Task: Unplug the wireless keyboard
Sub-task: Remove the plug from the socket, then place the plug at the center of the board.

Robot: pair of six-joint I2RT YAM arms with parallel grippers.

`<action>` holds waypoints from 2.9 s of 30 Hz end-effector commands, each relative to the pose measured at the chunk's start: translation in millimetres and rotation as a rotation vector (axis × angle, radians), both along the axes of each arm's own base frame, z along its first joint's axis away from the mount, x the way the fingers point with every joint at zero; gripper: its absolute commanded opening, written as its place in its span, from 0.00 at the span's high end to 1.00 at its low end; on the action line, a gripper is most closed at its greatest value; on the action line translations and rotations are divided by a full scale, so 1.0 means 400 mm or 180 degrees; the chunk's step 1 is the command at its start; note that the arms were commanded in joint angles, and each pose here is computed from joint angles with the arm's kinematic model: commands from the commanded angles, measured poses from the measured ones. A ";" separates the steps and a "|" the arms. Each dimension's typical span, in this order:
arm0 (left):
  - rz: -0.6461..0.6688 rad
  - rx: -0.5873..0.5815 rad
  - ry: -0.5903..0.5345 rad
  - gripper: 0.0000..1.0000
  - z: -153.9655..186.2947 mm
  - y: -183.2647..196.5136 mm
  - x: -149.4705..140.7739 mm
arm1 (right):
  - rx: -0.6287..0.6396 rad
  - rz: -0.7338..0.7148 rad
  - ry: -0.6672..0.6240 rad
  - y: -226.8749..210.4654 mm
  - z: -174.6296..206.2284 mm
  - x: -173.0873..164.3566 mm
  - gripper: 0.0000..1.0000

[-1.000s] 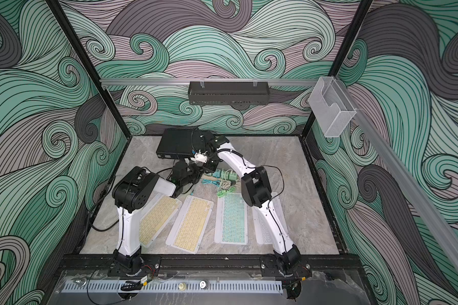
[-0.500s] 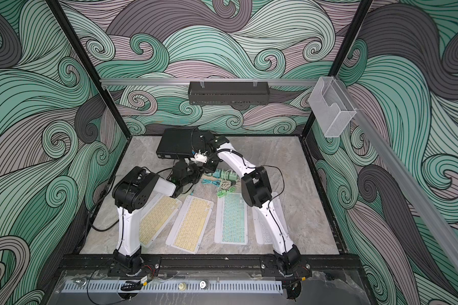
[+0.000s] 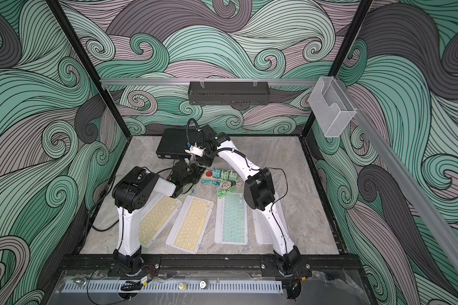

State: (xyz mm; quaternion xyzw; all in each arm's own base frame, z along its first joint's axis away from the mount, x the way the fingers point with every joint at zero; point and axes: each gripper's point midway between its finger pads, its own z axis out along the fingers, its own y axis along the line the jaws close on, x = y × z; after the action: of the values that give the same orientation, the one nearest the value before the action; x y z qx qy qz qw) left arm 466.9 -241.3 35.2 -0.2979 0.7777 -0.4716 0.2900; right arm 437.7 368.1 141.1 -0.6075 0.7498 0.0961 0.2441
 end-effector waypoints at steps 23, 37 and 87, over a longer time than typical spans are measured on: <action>0.0257 0.1294 0.0692 1.00 -0.027 0.204 -0.231 | 0.0732 -0.0171 -0.0730 0.088 0.124 -0.001 1.00; 0.1362 0.1785 0.0123 0.95 0.205 0.478 -0.431 | 0.1100 0.0064 -0.0541 0.274 0.141 -0.184 1.00; 0.1645 0.3617 0.0294 0.72 0.241 0.702 -0.589 | 0.0532 -0.1069 0.0598 0.276 -0.182 -0.128 0.39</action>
State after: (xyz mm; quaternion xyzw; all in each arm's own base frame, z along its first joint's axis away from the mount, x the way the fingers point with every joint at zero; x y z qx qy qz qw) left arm 235.5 35.8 134.3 -0.2982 0.8189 0.1046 0.4791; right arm 376.3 475.4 61.8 -0.4587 0.8430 0.1660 0.2267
